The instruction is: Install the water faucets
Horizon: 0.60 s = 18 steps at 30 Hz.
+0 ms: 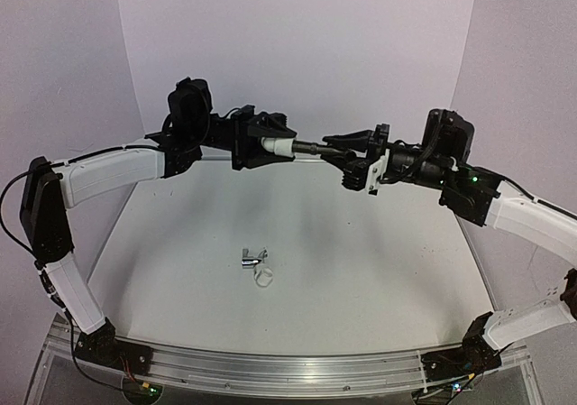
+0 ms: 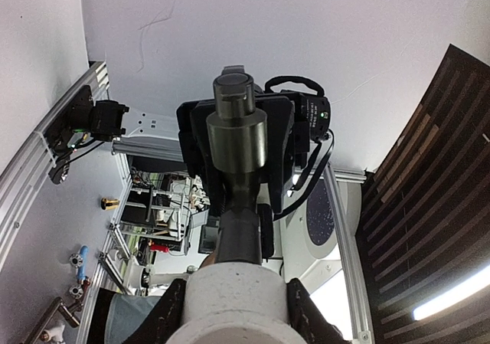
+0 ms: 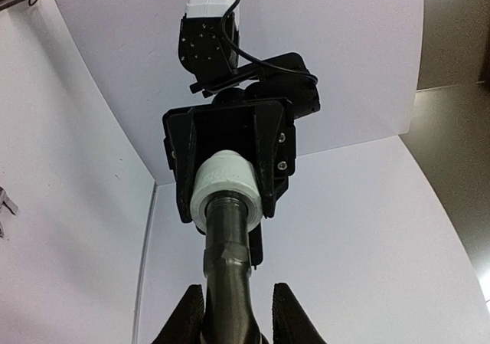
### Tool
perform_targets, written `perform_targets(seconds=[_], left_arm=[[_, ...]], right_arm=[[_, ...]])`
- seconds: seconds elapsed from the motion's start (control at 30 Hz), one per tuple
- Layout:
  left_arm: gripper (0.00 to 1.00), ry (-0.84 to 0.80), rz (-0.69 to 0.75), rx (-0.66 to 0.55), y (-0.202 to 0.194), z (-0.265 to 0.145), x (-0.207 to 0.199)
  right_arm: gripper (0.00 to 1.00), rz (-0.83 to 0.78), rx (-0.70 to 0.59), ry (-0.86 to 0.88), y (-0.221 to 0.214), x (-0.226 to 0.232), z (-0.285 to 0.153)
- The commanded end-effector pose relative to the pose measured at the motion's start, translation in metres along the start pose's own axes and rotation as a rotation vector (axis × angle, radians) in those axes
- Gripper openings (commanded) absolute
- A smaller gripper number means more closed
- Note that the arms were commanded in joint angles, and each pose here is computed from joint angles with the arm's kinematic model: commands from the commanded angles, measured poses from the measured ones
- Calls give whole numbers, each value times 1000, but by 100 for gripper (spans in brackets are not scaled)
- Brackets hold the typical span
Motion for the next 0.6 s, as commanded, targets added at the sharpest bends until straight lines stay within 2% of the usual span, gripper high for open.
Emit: perform_targets(seconds=[0.0,0.17,0.2,0.5,0.57], left_arm=[[0,10,137,18,-21,0,-21],[0,36,175,21,-22,0,-24],[0,38,186,15,-22,0,-25],[0,28,380,-56,-27,-3,-42],[0,22,367,-51,-26,-3,-43]], right_arm=[[22,36,8,-63,4,-31,-9],[2,90,-2,-36,7,-29,-10],[0,104,-10,-35,8,-30,-10],[0,382,-52,-43,14,-59,-11],[6,405,-52,-39,14,-59,-11]])
Point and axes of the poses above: each gripper's point midway between its finger pads, its own z axis out along the fingers, its own x axis along the line the jaws close on, y = z × x, the point moved 2 cm from there along -z, back along the fingers, and after that the axes turned 12 degrees about -z, right-handed, at the moved point
